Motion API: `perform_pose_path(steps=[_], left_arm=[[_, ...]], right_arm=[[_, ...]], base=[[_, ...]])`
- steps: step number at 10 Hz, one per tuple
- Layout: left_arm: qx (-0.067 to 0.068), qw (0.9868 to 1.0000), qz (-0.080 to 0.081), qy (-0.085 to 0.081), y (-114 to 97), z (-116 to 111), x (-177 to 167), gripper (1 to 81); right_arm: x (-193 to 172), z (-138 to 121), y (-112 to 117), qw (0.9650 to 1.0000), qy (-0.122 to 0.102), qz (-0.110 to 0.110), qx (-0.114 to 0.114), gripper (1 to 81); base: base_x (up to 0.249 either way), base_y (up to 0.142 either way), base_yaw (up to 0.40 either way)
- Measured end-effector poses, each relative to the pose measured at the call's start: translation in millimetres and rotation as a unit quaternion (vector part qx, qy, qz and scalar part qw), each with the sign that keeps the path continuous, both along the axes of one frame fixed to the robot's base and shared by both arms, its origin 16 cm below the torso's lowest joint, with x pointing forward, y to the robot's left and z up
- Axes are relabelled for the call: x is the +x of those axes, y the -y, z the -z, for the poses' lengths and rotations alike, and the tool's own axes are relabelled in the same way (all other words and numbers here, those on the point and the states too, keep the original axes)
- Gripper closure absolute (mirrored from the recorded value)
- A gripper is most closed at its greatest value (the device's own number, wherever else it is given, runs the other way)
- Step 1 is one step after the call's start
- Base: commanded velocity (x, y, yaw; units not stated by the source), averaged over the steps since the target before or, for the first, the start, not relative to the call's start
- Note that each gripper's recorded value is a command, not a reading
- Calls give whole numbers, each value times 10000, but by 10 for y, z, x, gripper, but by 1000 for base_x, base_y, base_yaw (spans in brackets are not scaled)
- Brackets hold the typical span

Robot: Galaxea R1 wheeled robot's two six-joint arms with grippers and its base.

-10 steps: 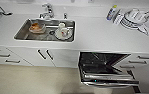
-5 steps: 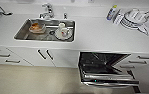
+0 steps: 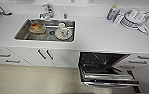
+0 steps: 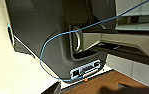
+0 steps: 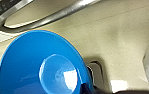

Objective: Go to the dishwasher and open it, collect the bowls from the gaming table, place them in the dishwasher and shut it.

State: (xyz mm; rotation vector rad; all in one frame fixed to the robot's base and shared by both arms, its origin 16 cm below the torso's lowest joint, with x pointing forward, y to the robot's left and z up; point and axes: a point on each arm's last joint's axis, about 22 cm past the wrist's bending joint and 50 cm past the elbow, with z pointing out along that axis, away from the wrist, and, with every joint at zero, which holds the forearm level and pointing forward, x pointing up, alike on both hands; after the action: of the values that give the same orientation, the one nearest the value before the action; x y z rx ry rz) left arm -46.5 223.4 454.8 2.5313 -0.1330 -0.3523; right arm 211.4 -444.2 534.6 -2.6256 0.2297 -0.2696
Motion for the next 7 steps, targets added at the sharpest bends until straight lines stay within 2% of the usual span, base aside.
perform_pose_path(steps=[1,2,3,4,5,7], left_arm=[[-176,9998,-51,-106,242,-101,-283,10],[-281,9993,-60,-223,385,-208,-554,10],[-220,9994,-5,-255,335,-205,-666,10],[-100,9998,58,-186,206,-123,-631,10],[-47,9999,97,-127,181,-59,-595,10],[-174,9997,104,-114,434,-64,-666,10]], right_arm=[[318,-92,-48,9999,142,-31,32,811],[619,-193,-111,9996,278,-72,66,811],[866,-283,-208,9991,388,-116,122,811],[1065,-358,-297,9987,466,-141,172,811],[1259,-447,-334,9983,538,-171,169,811],[1650,-665,-333,9973,704,-198,110,811]], base=[[0,0,0],[0,0,0],[0,0,0],[0,0,0],[0,0,0],[0,0,0]])
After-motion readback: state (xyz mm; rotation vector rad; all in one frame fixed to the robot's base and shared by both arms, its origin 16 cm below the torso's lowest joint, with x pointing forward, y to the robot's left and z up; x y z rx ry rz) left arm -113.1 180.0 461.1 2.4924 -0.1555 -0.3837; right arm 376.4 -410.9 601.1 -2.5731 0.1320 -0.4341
